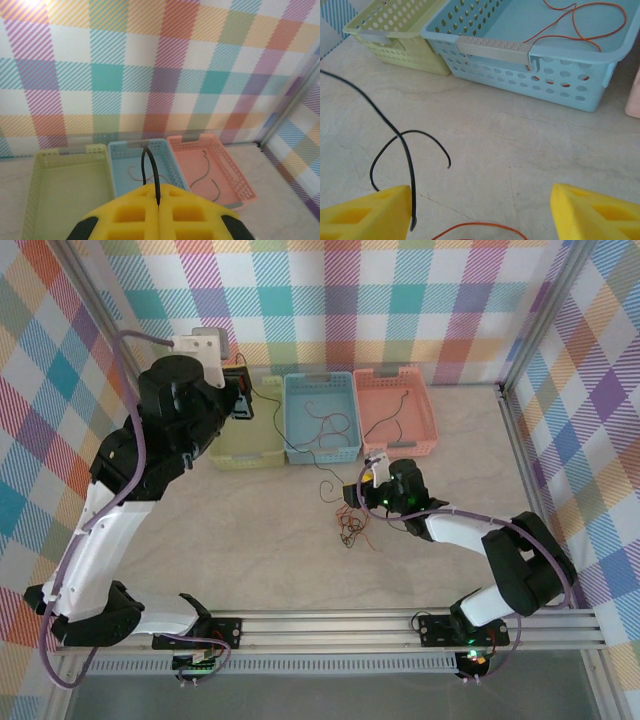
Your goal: Untangle the cables
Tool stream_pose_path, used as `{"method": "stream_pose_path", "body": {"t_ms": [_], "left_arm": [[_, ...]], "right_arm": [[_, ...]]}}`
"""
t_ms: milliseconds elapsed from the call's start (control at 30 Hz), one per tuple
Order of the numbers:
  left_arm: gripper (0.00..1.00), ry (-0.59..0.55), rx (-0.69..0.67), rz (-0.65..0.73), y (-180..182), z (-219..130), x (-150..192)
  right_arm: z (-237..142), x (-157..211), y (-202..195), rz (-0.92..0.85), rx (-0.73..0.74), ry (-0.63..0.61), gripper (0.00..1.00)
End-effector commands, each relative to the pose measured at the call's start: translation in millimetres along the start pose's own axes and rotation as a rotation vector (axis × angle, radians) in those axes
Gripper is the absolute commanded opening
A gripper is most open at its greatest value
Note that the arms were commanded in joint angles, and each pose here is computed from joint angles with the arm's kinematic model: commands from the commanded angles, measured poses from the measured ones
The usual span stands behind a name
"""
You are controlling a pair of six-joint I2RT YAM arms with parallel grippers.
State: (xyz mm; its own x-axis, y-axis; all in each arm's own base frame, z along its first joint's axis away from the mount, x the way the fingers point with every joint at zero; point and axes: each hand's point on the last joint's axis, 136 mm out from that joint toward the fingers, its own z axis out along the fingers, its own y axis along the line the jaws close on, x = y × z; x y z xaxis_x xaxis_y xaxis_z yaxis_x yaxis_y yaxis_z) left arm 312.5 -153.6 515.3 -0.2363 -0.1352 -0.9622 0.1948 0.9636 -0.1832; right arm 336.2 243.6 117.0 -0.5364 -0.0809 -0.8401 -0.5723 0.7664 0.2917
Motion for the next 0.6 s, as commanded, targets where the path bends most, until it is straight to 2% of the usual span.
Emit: {"method": "stream_pose_path", "body": {"t_ms": [0,300,400,567], "left_arm": [[0.0,-0.062,-0.047,-0.003,15.2,-10.6,-23.1],[0.0,-0.121,-0.129,0.01,32.4,-5.7,-54.2],[0.0,-0.126,-0.138,0.013,35.0,0.0,-59.6],[0.0,-0.145,-0.159,0.009,46.3,17.2,-68.9]], "right_arm": [[-2.8,-5.2,-9.9,0.009,0.053,-0.015,0.75],[-8.6,-6.1,-27.7,0.042,0.16,-0.035,0.89],[-11.9,-8.1,-26.8,0.037,0.157,-0.059,0.9],[-5.0,-4.0,-24.9,0.04,0.143,-0.013,0.9]]}}
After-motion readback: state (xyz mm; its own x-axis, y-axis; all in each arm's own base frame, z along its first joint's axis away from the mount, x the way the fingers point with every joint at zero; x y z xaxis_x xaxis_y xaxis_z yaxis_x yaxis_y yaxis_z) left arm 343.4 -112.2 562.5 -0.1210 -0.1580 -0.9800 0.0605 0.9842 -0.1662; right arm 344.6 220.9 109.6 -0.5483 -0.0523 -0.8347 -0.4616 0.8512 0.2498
